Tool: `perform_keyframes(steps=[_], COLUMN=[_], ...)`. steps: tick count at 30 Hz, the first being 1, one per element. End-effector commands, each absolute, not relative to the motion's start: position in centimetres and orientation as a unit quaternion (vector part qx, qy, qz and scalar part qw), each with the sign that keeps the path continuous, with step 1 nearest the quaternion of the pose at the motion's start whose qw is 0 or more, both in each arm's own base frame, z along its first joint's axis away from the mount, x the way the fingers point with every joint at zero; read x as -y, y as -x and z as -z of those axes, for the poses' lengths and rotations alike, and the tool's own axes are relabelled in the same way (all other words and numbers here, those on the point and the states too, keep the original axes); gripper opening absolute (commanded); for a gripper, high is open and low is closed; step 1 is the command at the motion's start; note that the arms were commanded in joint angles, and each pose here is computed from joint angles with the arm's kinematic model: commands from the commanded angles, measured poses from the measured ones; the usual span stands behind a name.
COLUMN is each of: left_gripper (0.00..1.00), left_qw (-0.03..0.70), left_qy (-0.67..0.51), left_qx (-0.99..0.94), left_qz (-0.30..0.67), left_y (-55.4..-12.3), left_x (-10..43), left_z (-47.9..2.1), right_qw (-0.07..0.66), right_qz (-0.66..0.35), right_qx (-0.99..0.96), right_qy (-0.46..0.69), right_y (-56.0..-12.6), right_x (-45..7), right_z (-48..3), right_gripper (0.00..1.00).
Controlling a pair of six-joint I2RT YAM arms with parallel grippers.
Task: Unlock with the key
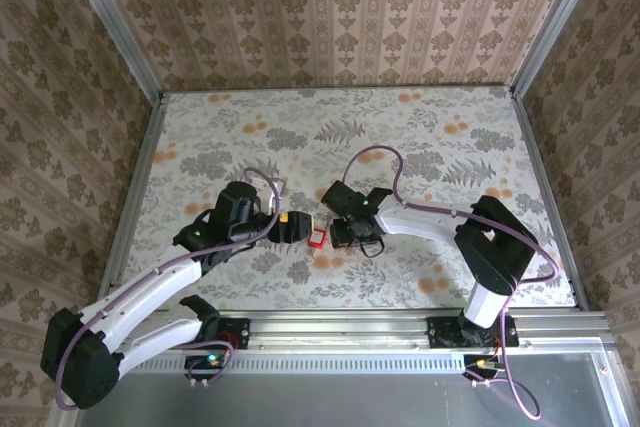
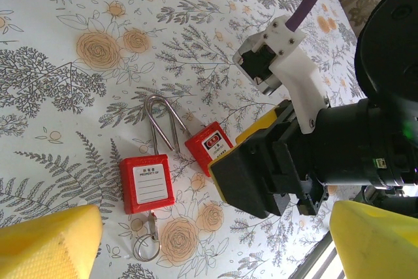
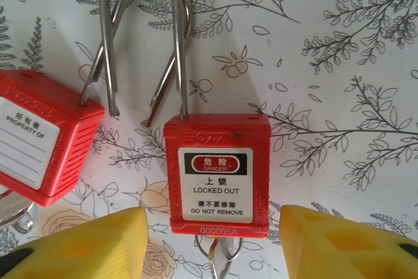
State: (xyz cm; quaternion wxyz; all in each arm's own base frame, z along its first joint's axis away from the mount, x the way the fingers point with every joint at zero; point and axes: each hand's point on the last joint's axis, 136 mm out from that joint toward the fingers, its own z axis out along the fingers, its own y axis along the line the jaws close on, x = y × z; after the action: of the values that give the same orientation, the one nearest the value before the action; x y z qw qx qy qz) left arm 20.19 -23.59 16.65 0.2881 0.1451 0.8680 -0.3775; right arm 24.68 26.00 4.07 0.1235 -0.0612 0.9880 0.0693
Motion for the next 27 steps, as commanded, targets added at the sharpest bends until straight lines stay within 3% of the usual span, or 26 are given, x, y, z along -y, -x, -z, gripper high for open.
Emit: perform_keyframes(steps=[1,9,18,27], left_gripper=[0.91,0.91,0.91,0.91], left_qw=[0.289,0.290,0.292,0.294], left_qy=[-0.146,-0.146,-0.149,-0.147], left_qx=[-0.867,-0.866,-0.866,-0.867], left_qz=[0.378,0.379,0.377,0.375], left_y=[-20.2,-20.1,-19.7,-19.4], left_x=[23.7,23.6,23.2,22.8], left_z=[-16.6,-16.5,-16.7,-16.6], right_qw=[0.162,0.156,0.120,0.110], right_qz=[-0.060,-0.102,-0.091,-0.081], right_qx=[-0.983,-0.980,-0.986,-0.989], right_qy=[0.067,0.075,0.068,0.055], right_y=[-25.7,-26.6,-28.3,-28.8], right_x=[-26.2,-29.3,-31.0,-30.4], right_z=[-6.1,-8.0,-5.0,-3.3], right_gripper=[0.56,0.49,0.32,0.26])
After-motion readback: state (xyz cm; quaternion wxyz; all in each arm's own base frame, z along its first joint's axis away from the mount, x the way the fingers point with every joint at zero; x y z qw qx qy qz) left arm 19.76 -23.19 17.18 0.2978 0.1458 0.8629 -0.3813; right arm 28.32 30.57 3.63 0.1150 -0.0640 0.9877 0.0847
